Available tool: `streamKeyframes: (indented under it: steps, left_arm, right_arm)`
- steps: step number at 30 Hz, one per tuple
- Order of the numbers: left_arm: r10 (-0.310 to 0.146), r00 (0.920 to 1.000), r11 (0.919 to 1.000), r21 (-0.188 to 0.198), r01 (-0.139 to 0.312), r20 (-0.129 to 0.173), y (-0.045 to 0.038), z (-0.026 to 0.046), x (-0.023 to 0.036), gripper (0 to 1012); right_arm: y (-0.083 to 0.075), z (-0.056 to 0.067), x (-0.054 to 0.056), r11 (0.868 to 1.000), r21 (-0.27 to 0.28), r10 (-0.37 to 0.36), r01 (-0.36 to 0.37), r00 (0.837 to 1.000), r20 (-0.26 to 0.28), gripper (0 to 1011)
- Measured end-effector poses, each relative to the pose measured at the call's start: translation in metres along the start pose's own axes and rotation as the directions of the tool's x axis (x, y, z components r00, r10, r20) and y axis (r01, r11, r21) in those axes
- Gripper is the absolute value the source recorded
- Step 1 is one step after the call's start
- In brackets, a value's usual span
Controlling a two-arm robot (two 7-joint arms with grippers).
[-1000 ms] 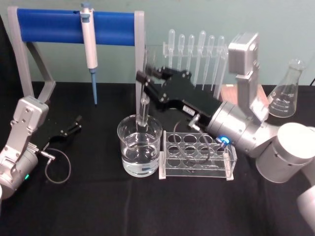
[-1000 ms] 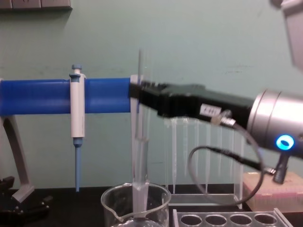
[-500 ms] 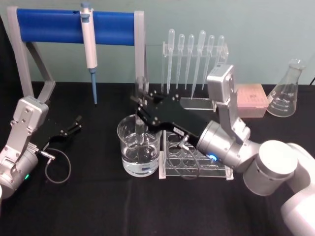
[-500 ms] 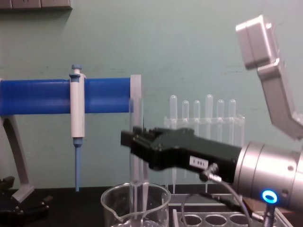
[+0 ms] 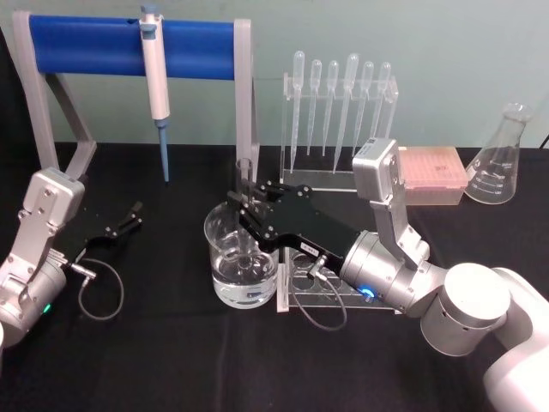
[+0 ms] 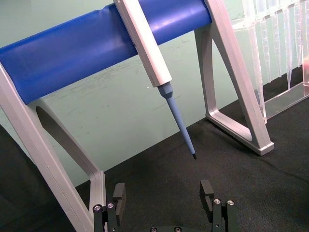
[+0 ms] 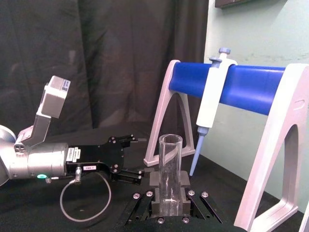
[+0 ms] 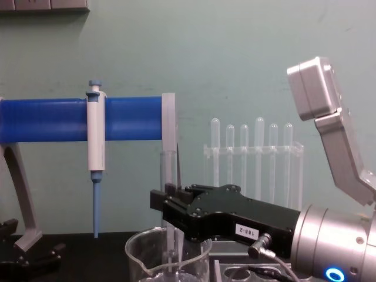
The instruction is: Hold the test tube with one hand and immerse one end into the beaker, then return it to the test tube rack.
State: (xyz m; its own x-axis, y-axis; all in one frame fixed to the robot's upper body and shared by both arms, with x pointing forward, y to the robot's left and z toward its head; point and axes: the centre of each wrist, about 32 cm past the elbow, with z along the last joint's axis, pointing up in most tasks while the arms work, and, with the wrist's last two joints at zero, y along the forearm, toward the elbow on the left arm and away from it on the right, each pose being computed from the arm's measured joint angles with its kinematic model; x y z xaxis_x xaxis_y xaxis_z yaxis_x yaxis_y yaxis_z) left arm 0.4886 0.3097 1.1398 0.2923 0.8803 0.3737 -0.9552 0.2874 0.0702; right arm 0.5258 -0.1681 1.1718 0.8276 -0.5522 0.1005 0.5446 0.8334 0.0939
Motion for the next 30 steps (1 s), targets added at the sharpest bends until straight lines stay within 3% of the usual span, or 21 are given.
streamKeyframes:
  steps: [30]
  left_arm:
    - [0.000, 1.0000, 1.0000, 0.000, 0.000, 0.000, 0.0000, 0.0000, 0.0000, 1000]
  right_arm:
    - [-0.0028, -0.0036, -0.0020, 1.000, -0.013, -0.005, 0.005, 1.000, -0.005, 224]
